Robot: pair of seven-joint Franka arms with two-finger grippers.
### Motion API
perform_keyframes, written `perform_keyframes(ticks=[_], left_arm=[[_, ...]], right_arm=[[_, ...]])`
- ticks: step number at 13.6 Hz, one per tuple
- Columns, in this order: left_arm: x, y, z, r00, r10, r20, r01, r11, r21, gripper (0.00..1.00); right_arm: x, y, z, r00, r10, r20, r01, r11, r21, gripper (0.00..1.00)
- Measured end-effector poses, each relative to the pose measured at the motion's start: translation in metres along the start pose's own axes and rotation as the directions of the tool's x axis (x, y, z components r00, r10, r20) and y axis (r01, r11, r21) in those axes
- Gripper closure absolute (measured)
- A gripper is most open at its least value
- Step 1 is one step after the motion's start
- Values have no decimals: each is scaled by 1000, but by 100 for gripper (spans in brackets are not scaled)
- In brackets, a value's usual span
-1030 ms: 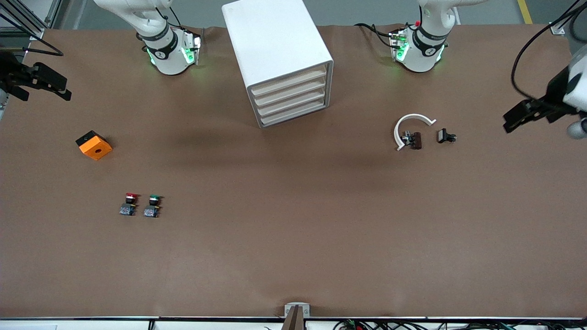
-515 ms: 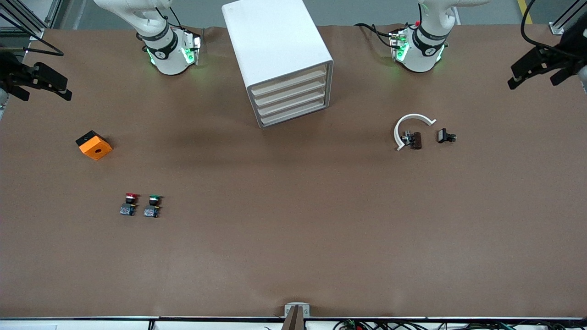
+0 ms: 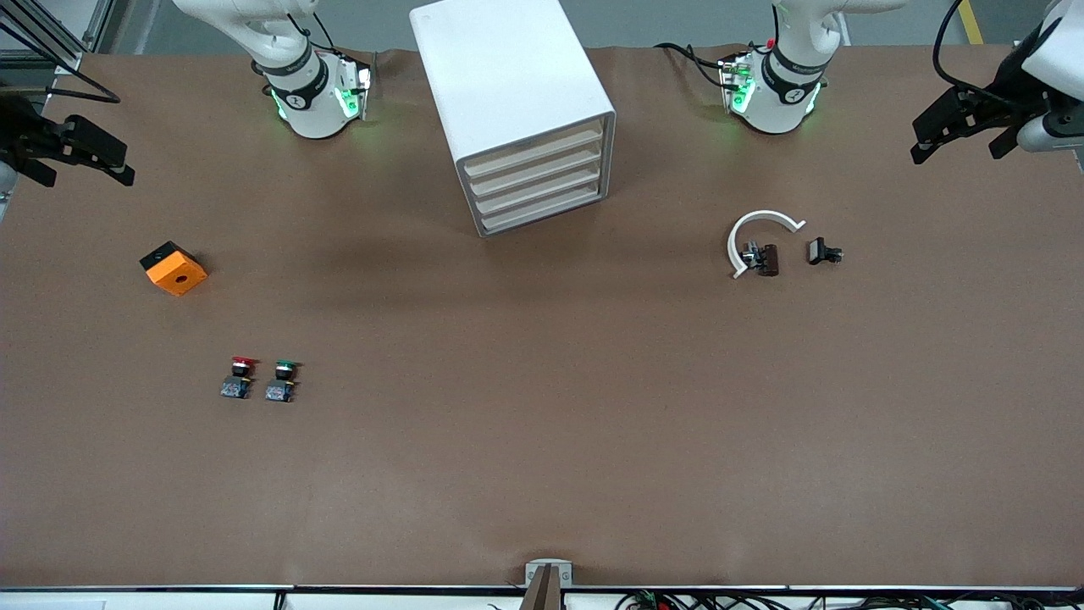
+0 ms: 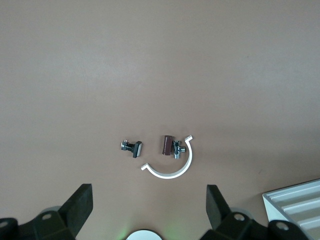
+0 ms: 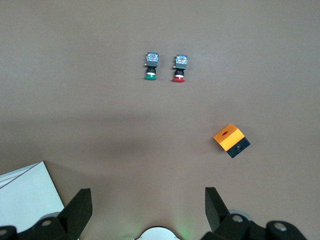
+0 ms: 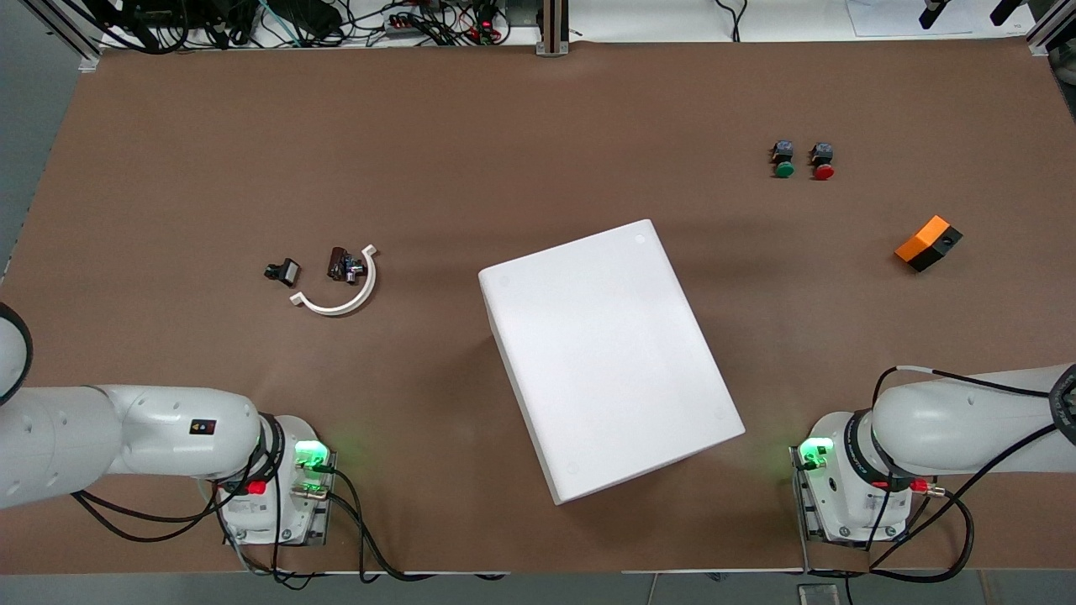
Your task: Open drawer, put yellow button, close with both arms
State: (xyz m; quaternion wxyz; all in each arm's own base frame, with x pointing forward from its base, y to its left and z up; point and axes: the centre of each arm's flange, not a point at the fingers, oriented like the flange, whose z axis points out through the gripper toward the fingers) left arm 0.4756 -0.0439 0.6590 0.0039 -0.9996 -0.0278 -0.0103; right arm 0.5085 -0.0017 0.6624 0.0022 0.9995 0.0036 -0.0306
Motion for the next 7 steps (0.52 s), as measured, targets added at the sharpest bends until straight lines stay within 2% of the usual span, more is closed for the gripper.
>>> perform_keyframes(ticks=[7], left_arm=[[14,-3,-2,1000,-7,-6,7,1000,2,0]], right_arm=[[0,0,0,1000,0,0,0,1000,0,0]])
